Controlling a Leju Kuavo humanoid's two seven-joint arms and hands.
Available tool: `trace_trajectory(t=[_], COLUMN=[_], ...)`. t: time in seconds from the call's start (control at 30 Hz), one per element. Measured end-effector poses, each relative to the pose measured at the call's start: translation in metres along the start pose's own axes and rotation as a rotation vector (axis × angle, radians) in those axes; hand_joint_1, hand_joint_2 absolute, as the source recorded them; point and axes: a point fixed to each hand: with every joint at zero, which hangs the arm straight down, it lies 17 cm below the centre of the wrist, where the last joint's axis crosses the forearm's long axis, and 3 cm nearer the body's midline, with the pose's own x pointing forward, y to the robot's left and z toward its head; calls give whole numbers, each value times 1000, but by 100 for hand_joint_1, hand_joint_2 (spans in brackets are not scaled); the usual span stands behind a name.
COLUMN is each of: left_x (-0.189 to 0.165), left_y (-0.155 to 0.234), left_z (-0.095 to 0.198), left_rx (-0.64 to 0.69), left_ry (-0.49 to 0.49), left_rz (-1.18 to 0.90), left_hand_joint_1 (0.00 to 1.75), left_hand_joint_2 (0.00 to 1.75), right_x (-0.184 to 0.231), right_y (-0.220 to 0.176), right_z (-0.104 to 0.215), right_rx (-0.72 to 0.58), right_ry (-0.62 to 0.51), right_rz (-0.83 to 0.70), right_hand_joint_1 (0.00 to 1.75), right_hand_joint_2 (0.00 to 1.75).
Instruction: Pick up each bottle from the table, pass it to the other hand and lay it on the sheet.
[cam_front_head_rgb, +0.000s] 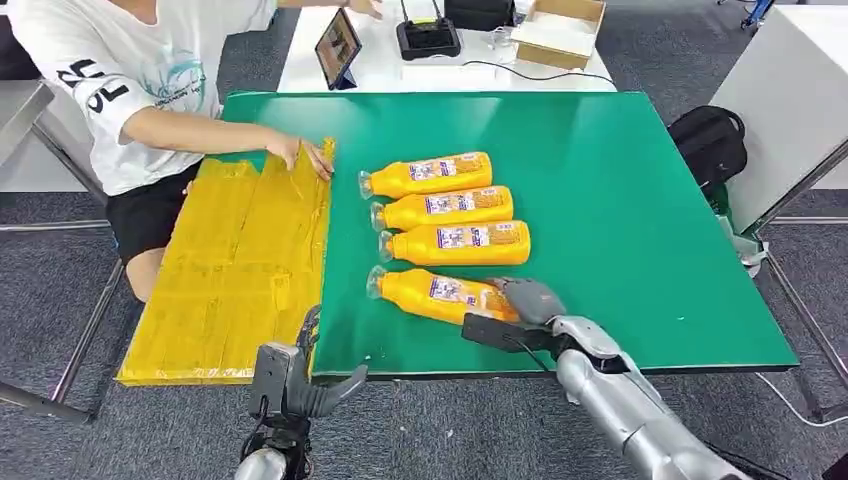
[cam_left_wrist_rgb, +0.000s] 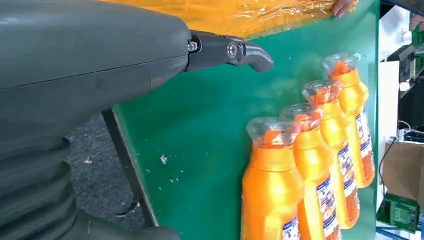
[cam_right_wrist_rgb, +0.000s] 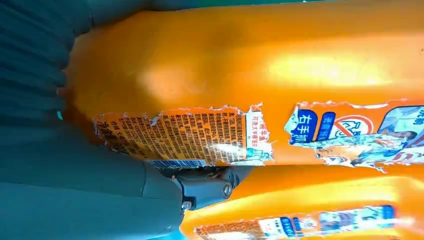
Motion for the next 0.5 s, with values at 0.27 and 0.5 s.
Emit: trace_trajectory(t=[0.27, 0.5], left_x=[-3, 0], left_y=[5, 11], left_z=[6, 9], left_rx=[26, 58], left_ry=[6, -13], left_rz=[1, 17], left_hand_joint_1=[0, 0], left_hand_joint_2=[175, 175], right_x=[50, 98], right_y=[-37, -142], right_z=[17, 72], right_rx=[-272, -748], right_ry=[-162, -331], right_rz=[-165, -389], right_hand_joint_1=[175, 175], right_hand_joint_2=[175, 175])
